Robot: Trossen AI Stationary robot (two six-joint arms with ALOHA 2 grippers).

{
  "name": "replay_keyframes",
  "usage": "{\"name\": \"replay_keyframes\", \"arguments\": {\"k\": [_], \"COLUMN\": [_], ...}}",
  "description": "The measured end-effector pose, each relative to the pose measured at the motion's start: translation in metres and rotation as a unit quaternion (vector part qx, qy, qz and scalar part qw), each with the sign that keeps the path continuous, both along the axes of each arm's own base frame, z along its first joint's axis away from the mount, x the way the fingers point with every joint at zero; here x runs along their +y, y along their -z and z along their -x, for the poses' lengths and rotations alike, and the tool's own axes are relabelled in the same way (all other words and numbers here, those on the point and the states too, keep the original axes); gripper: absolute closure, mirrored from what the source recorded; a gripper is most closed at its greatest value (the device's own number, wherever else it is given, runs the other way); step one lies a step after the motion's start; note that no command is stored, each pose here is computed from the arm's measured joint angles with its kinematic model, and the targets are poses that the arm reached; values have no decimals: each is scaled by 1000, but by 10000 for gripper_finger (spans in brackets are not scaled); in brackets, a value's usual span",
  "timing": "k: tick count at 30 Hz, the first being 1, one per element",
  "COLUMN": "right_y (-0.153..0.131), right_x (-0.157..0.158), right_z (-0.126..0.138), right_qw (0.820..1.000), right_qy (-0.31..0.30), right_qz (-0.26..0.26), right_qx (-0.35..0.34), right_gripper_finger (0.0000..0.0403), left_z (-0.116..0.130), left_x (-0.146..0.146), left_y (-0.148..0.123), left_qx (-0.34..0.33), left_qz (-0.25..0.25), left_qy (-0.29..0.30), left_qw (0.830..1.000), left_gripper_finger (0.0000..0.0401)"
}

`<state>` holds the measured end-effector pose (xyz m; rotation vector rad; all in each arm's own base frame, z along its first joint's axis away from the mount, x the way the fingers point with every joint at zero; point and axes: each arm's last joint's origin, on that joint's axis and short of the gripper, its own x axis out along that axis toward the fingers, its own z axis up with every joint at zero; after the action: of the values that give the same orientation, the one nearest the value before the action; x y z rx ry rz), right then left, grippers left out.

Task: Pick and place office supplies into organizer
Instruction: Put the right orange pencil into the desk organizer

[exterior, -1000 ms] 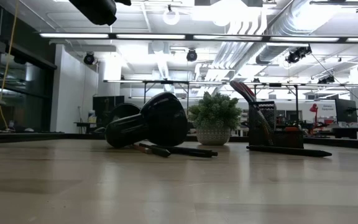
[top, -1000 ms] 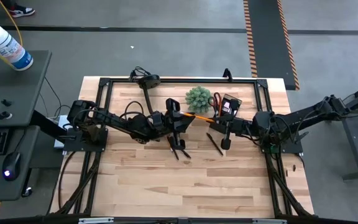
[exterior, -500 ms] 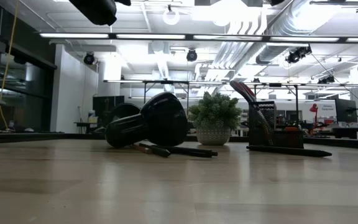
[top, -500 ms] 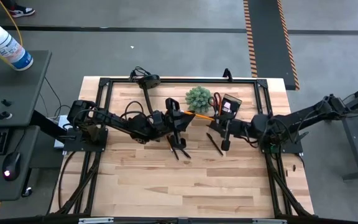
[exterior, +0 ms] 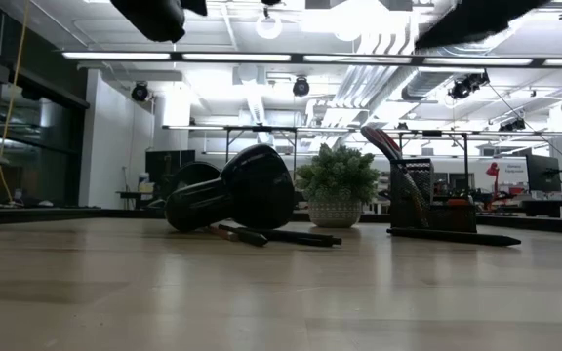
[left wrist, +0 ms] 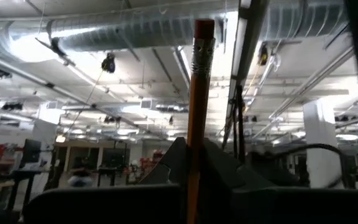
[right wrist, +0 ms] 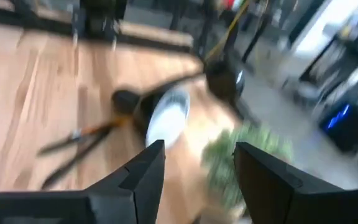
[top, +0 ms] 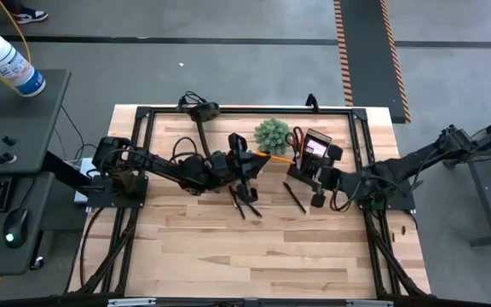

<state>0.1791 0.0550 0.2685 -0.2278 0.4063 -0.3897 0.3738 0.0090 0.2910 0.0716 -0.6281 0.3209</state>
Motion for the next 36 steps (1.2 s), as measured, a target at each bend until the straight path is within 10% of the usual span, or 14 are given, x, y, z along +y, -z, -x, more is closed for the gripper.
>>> {"name": "replay_keyframes", "arguments": {"k": [17,36], "right_y": [21,20], "right_x": [28,39], "right_z": [38,45], "right_qw": [997,998], "right_qy": [33,6], "right_qz": [-67,-70], "right_qx": [21,7], "right_gripper_finger": [222,226], "left_z": [-71,-103], "left_x": [72,82], "left_y": [61,108], "left_qx": [148,280], "left_qz": [74,93], "left_qy": [-37,-84], "left_qw": [986,952], "left_gripper_finger": [389,386]}}
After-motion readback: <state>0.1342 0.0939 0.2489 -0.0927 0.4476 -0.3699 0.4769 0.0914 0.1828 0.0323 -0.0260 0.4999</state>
